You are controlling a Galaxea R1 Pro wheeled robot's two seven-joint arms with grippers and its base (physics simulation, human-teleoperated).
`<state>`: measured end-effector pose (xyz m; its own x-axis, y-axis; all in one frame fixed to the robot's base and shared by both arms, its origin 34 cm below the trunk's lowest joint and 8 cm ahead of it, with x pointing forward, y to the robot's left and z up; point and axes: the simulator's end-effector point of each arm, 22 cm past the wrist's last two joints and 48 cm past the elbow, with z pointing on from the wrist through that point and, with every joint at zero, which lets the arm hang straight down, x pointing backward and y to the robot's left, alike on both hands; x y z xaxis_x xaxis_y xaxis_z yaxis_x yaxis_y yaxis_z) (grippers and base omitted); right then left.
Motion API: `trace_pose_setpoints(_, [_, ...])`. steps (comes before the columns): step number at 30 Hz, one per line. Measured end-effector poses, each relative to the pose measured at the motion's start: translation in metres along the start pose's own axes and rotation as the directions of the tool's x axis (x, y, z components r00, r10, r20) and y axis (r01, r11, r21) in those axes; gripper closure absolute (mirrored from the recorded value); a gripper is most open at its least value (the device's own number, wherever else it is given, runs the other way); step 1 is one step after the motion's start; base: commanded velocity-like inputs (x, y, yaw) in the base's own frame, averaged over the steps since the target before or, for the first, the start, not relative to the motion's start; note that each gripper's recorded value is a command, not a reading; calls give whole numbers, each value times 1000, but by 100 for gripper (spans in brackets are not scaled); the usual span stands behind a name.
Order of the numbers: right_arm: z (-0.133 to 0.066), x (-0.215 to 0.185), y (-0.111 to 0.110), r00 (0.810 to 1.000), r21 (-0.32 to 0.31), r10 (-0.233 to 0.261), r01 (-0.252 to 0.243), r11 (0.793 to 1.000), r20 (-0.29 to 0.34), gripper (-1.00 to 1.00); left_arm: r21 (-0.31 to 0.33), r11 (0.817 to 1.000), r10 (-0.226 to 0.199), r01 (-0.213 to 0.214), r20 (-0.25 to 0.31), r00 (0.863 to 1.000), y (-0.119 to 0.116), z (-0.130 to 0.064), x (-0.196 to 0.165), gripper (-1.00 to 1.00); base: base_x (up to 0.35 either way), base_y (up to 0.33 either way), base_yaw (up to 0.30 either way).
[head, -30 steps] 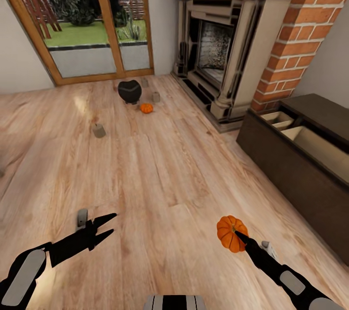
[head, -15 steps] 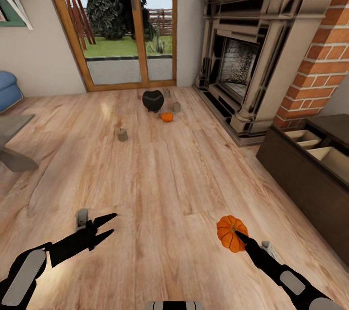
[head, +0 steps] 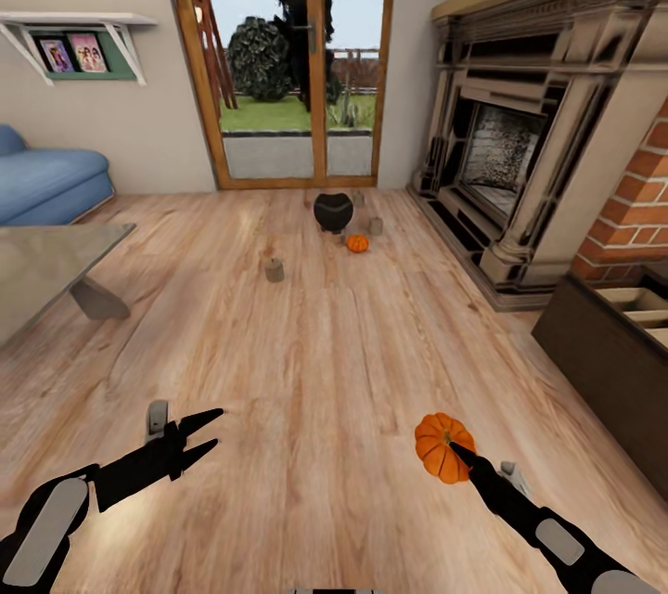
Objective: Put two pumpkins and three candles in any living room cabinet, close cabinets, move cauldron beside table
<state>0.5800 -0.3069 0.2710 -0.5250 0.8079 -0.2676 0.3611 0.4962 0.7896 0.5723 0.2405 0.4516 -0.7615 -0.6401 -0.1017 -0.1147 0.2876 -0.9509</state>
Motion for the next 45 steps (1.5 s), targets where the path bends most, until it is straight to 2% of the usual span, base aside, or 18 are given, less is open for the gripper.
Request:
trace_pose_setpoints(9, [-5,-12,23,1000,-39,-11,12,999,26,100,29,999,32,-32,12,999,-22,-5,-3,-100,0,0,191])
trace_pose_setpoints(23, [-7,-15,28,999,-50,-12,14,999,31,100,35,999,41,-41,16,999,-27,-7,-4,-100,0,0,55])
trace_pose_setpoints(34, [-8,-8,26,1000,-41,20,-20,999,-13,100,35,999,42,-42,16,999,-27,-7,-4,-100,0,0,0])
trace_pose_setpoints(36, [-5,-11,39,999,-69,23,-25,997,-28,100,35,999,42,-42,16,999,-27,-7,-4,-100,0,0,0])
trace_pose_setpoints(45, [-3,-9,46,999,-86,18,-21,996,-33,100,35,998,41,-42,16,999,-27,-7,-4,-100,16,0,0])
